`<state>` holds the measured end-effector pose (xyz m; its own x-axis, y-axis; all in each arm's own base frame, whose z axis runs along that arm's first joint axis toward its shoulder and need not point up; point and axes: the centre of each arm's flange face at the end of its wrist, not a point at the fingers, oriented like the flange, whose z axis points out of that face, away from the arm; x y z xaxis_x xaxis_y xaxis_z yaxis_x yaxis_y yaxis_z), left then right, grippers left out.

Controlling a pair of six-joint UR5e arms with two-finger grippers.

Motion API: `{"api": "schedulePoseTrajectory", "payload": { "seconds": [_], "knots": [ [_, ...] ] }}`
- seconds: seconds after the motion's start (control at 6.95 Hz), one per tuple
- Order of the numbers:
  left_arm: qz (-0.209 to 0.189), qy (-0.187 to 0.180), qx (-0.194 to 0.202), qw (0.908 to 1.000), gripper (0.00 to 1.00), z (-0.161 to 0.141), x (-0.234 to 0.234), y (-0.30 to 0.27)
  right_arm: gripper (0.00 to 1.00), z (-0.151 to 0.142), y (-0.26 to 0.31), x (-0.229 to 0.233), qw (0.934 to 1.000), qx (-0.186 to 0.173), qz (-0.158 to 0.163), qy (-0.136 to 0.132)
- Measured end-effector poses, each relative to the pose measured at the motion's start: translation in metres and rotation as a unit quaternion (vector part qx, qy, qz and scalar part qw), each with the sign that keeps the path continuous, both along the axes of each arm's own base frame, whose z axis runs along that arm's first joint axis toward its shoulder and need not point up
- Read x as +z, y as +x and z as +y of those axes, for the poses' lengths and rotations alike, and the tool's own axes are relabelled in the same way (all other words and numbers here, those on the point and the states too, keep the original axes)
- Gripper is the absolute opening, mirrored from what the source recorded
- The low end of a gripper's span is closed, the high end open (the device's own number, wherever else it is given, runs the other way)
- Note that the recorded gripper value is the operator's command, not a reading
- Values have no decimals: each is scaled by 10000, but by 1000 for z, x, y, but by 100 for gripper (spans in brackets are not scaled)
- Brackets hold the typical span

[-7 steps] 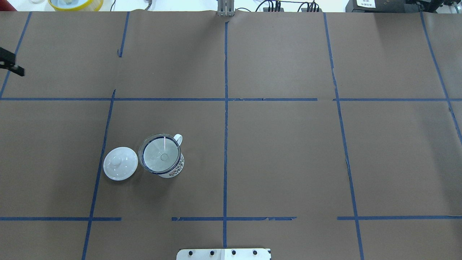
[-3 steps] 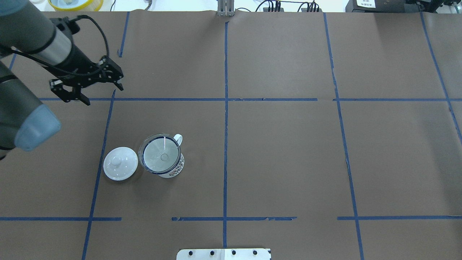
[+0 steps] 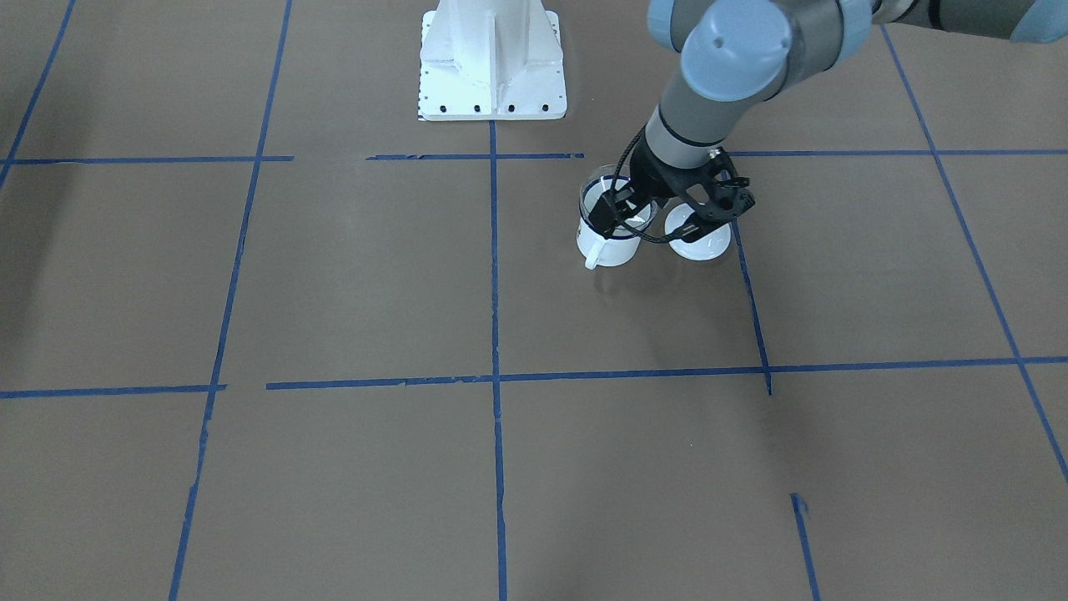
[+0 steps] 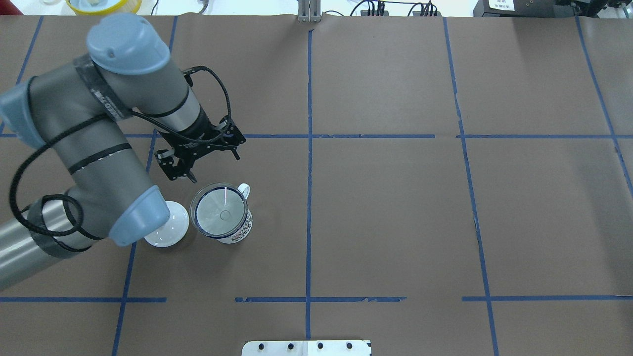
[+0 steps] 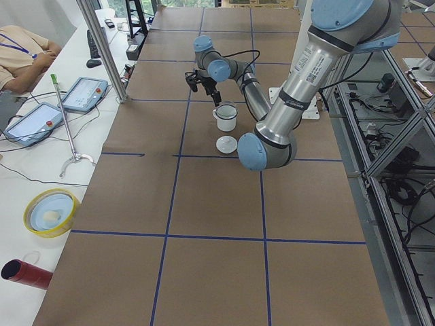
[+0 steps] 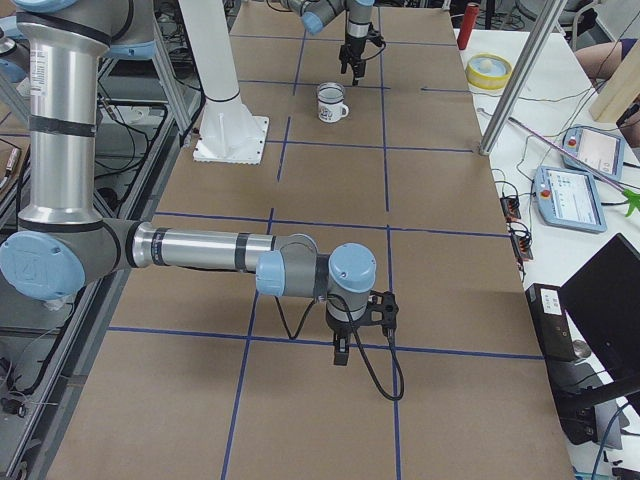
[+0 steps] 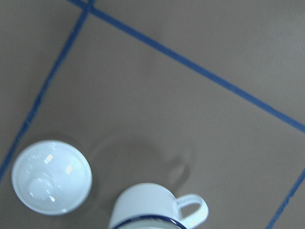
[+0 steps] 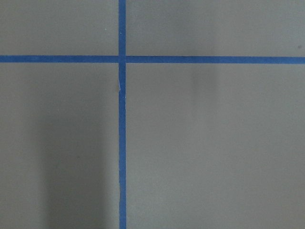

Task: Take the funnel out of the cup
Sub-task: 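Move the left gripper over the mug and grasp the clear funnel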

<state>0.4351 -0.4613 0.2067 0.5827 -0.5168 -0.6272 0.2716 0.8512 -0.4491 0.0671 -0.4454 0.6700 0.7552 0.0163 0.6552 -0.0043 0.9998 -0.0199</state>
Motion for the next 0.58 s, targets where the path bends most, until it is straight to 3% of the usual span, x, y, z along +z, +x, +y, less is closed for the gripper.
{"api": "schedulePoseTrajectory", "payload": {
  "seconds": [0.14, 0.58],
  "knots": [
    [-107, -87, 27, 9999, 92, 15, -2, 23, 100, 0, 0, 0, 10000, 0, 0, 0],
    [-287, -125, 51, 9995, 48, 35, 3, 49, 100, 0, 0, 0, 10000, 0, 0, 0]
  ]
}}
